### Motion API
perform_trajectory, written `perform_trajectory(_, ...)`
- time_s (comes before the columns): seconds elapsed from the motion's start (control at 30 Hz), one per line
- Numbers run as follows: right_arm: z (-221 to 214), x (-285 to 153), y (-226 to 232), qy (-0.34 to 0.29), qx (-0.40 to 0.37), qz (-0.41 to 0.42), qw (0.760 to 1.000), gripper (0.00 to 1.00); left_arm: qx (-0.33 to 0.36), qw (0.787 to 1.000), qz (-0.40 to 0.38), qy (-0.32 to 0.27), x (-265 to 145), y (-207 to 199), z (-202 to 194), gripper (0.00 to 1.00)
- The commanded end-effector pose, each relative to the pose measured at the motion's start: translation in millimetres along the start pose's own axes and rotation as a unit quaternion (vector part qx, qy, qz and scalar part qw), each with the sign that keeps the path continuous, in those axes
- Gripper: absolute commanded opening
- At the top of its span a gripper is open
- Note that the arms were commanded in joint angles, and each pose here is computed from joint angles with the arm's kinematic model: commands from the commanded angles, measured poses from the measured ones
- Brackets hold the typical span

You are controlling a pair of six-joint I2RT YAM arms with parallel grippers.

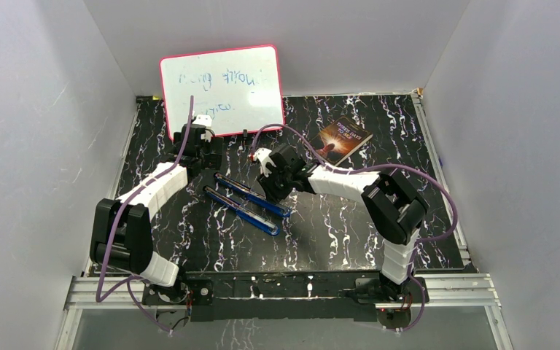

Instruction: Load the staples into the stapler

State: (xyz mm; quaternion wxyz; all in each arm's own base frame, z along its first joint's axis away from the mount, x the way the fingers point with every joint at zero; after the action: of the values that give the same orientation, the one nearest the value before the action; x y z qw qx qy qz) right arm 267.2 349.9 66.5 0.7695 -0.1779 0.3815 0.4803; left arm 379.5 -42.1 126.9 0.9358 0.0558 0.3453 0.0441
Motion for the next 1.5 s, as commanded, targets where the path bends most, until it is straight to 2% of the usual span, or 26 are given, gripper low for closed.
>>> perform_trajectory(0.0, 18, -20, 0, -0.037, -0.007, -0.008, 0.999, 0.43, -0.013, 1.000, -0.001, -0.027, -11, 5, 13, 0.98)
perform_trajectory(0.23, 40, -30, -4, -0.089, -0.007, -0.017, 0.996, 0.44, -0.013, 1.000, -0.001, -0.026, -11, 5, 12, 0.98)
perform_trajectory(0.5, 22, -19, -8, -0.050, 0.015, 0.001, 0.999, 0.44, -0.013, 1.000, -0.002, -0.025, -10, 5, 12, 0.98)
perform_trajectory(1.2, 6, -7, -6, -0.025, 0.039, 0.040, 0.998, 0.41, -0.013, 1.000, -0.002, -0.026, -11, 5, 12, 0.98)
perform_trajectory(1.47, 32, -28, -9, -0.080, 0.023, 0.020, 0.996, 0.41, -0.013, 1.000, -0.001, -0.026, -11, 5, 12, 0.98)
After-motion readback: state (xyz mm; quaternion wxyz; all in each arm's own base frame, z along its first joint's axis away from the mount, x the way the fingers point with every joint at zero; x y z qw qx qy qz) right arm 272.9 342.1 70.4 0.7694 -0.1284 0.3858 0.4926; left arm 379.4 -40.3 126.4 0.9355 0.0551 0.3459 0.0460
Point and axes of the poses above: each gripper's point midway between its finger pads, its own x axis out along the fingers, its own y axis along the line the jaws close on, z = x × y, the point moved 2 cm from there along -x, back along the fingers, and after that the axes turned 5 degrees about -x, right-handed, at the moved point
